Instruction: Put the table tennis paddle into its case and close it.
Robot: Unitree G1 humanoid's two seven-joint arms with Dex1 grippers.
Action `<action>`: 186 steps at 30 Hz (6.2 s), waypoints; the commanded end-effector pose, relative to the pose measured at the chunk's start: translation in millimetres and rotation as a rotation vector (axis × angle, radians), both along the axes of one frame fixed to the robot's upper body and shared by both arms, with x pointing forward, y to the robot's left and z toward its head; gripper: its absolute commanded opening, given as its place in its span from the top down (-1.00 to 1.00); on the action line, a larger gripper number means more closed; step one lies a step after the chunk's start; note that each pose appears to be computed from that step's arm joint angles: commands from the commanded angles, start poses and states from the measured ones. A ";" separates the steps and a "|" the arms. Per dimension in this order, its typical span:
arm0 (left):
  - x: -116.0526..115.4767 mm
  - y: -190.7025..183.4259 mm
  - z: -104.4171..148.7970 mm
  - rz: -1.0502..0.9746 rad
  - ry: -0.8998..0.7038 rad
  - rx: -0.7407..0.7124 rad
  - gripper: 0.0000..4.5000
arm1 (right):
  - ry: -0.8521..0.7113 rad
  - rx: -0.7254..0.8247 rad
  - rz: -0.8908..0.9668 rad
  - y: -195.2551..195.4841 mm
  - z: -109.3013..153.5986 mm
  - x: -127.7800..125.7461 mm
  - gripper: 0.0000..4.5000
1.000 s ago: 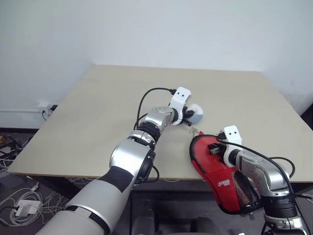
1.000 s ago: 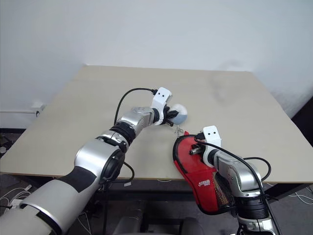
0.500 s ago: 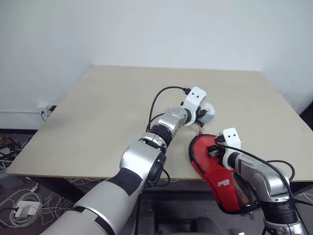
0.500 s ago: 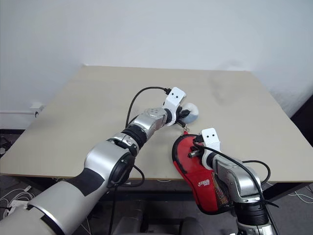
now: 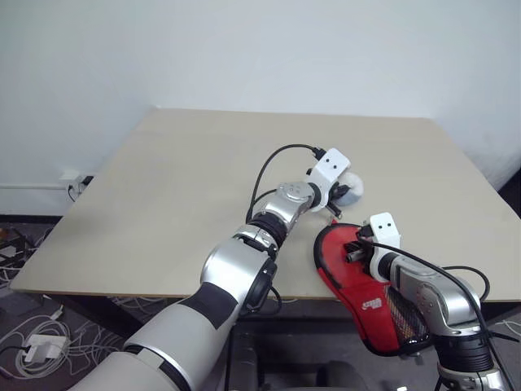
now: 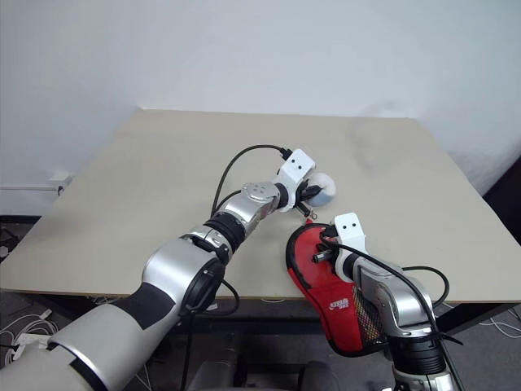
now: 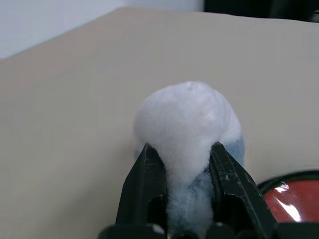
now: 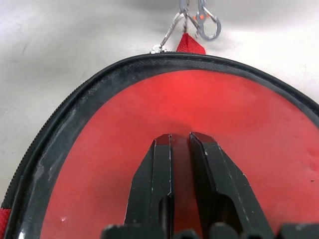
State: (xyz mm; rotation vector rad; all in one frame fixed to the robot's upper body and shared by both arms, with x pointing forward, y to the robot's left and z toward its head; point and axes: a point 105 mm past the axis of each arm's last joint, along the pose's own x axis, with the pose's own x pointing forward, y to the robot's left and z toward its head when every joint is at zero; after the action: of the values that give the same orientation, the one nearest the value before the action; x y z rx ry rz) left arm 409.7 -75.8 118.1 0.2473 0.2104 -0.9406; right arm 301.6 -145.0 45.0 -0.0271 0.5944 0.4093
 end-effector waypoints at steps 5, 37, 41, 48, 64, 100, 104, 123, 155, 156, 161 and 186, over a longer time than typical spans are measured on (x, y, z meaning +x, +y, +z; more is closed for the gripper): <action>-27.0 -32.3 13.4 -0.206 0.080 -0.142 0.65 | 0.096 -0.002 0.058 7.6 -23.7 -14.1 0.73; -33.1 14.8 3.7 -0.375 0.314 -0.209 -0.99 | -0.014 -0.028 0.175 -11.5 6.9 -10.0 -0.44; -32.3 20.4 6.2 -0.387 0.325 -0.207 -0.99 | -0.015 -0.026 0.183 -12.5 8.3 -13.3 -0.44; -22.1 39.9 21.6 -0.375 0.300 -0.242 -0.99 | -0.025 -0.097 0.182 -35.4 21.5 -21.2 -0.44; -103.6 69.0 -15.5 -0.715 0.349 -0.042 -0.99 | -0.248 0.017 -0.080 -94.1 105.3 13.0 -0.44; -96.2 15.4 -87.0 -0.333 0.342 0.144 -1.00 | 0.124 0.265 0.040 -20.0 48.3 25.7 -0.37; -98.1 15.8 -87.6 -0.334 0.359 0.142 -1.00 | 0.091 0.232 0.040 -19.9 49.7 29.6 0.10; -107.4 20.2 -99.2 -0.325 0.438 0.173 -1.00 | -0.205 -0.143 -0.118 -79.2 88.2 75.1 0.99; -111.7 7.1 -102.1 -0.344 0.463 0.150 -1.00 | 0.148 -0.461 0.427 -173.9 90.2 -70.0 0.99; -112.5 7.0 -102.6 -0.346 0.465 0.150 -1.00 | 0.158 -0.471 0.431 -176.1 88.7 -73.5 0.99; -113.6 6.9 -102.5 -0.355 0.466 0.150 -1.00 | 0.259 -0.540 0.433 -200.2 73.7 -99.7 0.99; -111.0 -28.5 -75.4 -0.474 0.342 0.170 -1.00 | 0.167 -0.387 0.461 -151.5 52.0 -106.8 0.99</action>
State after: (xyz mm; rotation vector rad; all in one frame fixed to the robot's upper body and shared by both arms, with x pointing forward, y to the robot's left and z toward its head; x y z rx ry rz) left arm 303.0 -95.9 50.1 0.2350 0.5313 -1.4273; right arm 188.1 -300.4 89.3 -0.4917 0.8695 0.7478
